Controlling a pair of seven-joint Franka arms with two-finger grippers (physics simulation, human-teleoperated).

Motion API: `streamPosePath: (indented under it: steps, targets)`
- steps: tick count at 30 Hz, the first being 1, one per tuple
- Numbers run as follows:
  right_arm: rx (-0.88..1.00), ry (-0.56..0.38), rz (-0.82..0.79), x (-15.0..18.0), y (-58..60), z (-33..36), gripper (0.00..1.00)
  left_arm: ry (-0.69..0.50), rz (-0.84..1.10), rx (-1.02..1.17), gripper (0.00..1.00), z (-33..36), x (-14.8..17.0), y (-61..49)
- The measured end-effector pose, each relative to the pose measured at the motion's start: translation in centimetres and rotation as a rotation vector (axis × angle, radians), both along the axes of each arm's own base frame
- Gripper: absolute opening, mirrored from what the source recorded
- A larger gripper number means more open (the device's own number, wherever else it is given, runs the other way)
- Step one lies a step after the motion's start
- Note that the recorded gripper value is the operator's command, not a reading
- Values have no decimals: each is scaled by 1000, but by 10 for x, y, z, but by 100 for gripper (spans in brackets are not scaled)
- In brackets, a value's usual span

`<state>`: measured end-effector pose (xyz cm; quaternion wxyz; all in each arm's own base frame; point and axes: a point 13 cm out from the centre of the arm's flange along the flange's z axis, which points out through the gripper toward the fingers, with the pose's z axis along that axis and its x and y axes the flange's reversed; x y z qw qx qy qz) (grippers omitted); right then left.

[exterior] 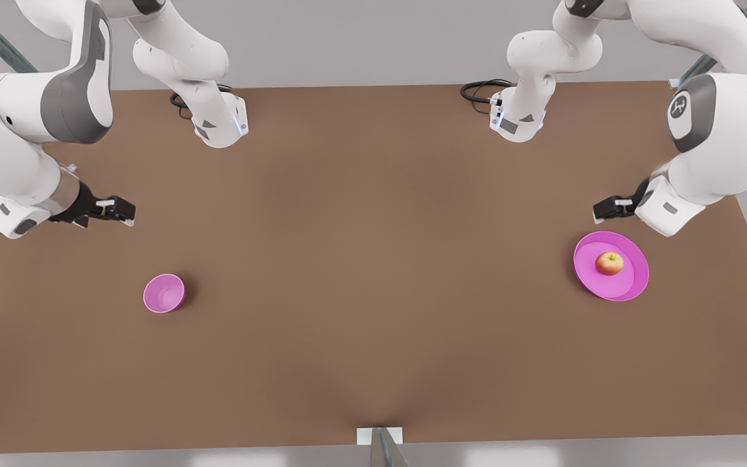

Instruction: Use the left arm to pick up the apple from the plate, transfer it to the gripper of the right arm, and then use the right arm to place it into the bowl

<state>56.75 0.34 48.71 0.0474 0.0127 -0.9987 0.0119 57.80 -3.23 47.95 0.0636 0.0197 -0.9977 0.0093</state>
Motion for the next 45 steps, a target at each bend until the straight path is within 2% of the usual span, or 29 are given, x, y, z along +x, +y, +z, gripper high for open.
streamPosePath:
  steps: [2,5,8,10,12,15,20,26,35,39,45]
  targets:
    - [0,-10,1,2,0,1,100,-1,-7,0,100,-6,5,2]
    - [1,-19,1,5,0,1,100,77,77,-26,100,-74,12,61]
    - [1,-25,1,6,0,2,100,125,139,-53,100,-155,-6,118]
    - [1,-27,1,7,0,2,100,142,131,-60,100,-218,-32,128]
    - [1,-29,2,7,0,2,100,119,115,-60,100,-273,-50,136]
    - [1,-31,2,7,0,2,100,23,106,-47,100,-314,-50,169]
    - [1,-32,1,8,0,2,100,-111,23,-14,100,-339,-28,198]
    - [1,-33,0,8,0,2,100,-176,-73,9,100,-360,-15,217]
    - [2,-30,-9,9,-8,1,100,-133,-185,-10,100,-411,-31,213]
    - [3,-30,-3,9,-6,1,100,-114,-219,-20,100,-418,-46,210]
    - [5,-30,-2,9,-6,1,100,-112,-262,-24,98,-421,-49,208]
